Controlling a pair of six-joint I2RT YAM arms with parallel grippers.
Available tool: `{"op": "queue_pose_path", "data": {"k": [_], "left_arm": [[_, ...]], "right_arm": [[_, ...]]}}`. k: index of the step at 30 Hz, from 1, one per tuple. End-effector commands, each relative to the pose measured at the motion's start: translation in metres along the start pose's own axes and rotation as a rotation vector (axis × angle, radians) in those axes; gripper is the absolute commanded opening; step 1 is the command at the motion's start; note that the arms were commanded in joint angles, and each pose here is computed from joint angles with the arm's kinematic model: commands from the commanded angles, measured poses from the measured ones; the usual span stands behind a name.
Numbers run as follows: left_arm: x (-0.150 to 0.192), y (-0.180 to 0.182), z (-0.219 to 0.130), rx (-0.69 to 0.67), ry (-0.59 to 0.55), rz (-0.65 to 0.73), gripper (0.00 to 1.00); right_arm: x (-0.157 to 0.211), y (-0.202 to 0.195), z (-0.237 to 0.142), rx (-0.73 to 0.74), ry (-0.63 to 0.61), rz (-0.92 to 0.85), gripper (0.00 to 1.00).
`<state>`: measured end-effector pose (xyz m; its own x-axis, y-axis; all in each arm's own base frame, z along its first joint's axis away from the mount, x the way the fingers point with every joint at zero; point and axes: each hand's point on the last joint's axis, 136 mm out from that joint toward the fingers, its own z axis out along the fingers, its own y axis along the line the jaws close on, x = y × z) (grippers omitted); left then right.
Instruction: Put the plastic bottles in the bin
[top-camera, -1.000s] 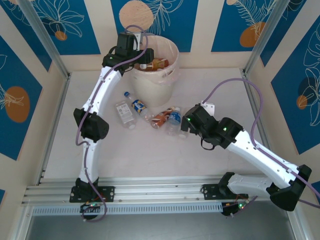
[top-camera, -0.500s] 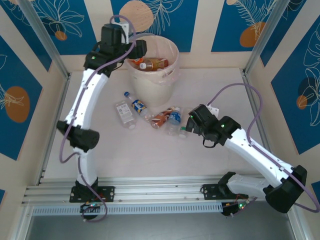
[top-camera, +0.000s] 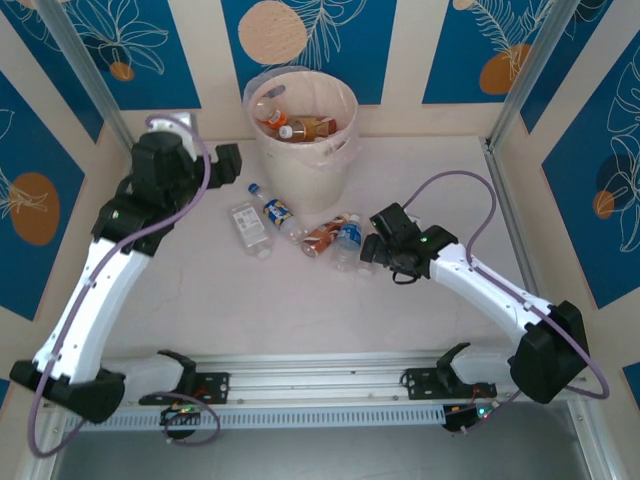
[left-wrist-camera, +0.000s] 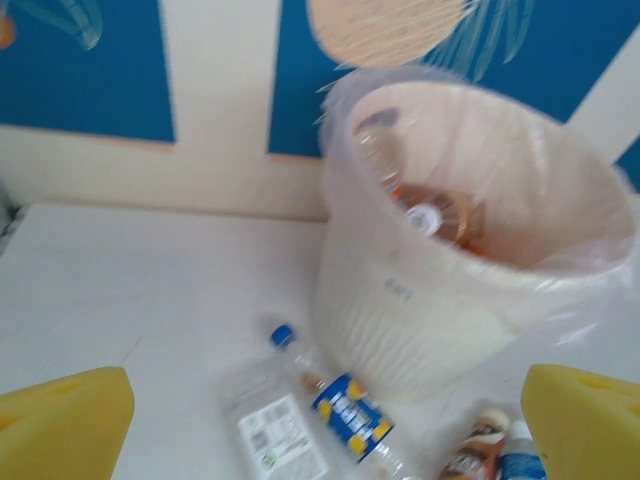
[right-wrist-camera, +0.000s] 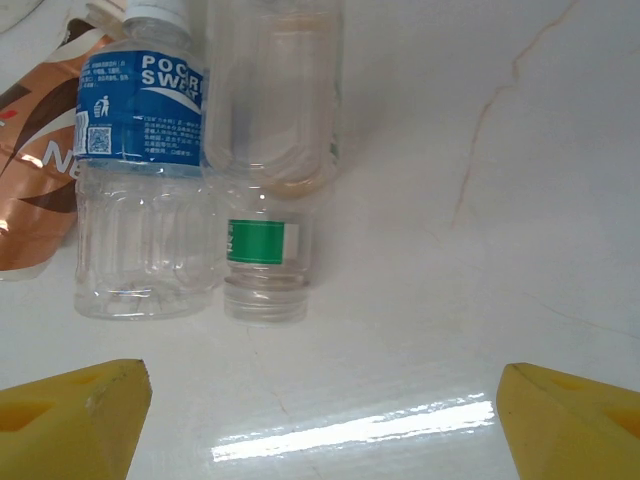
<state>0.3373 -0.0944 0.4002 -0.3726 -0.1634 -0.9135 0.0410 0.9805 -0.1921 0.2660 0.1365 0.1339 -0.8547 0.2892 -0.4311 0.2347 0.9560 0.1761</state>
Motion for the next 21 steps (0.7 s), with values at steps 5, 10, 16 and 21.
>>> {"op": "queue_pose_path", "data": {"k": [5, 10, 16, 21], "left_arm": [[0.071, 0.055, -0.027, -0.167, 0.038, -0.095, 0.99], [0.120, 0.076, -0.035, -0.207, 0.076, -0.140, 1.00], [0.167, 0.083, -0.029, -0.182, 0.111, -0.183, 1.00], [0.213, 0.091, -0.017, -0.203, 0.180, -0.189, 1.00]], "right_arm": [[0.004, 0.010, 0.023, 0.003, 0.033, -0.033, 0.90], [0.005, 0.012, 0.044, 0.004, 0.064, -0.042, 0.85], [0.008, 0.013, 0.063, 0.037, 0.097, -0.057, 0.79], [0.011, 0.010, 0.071, 0.050, 0.112, -0.058, 0.76]]}}
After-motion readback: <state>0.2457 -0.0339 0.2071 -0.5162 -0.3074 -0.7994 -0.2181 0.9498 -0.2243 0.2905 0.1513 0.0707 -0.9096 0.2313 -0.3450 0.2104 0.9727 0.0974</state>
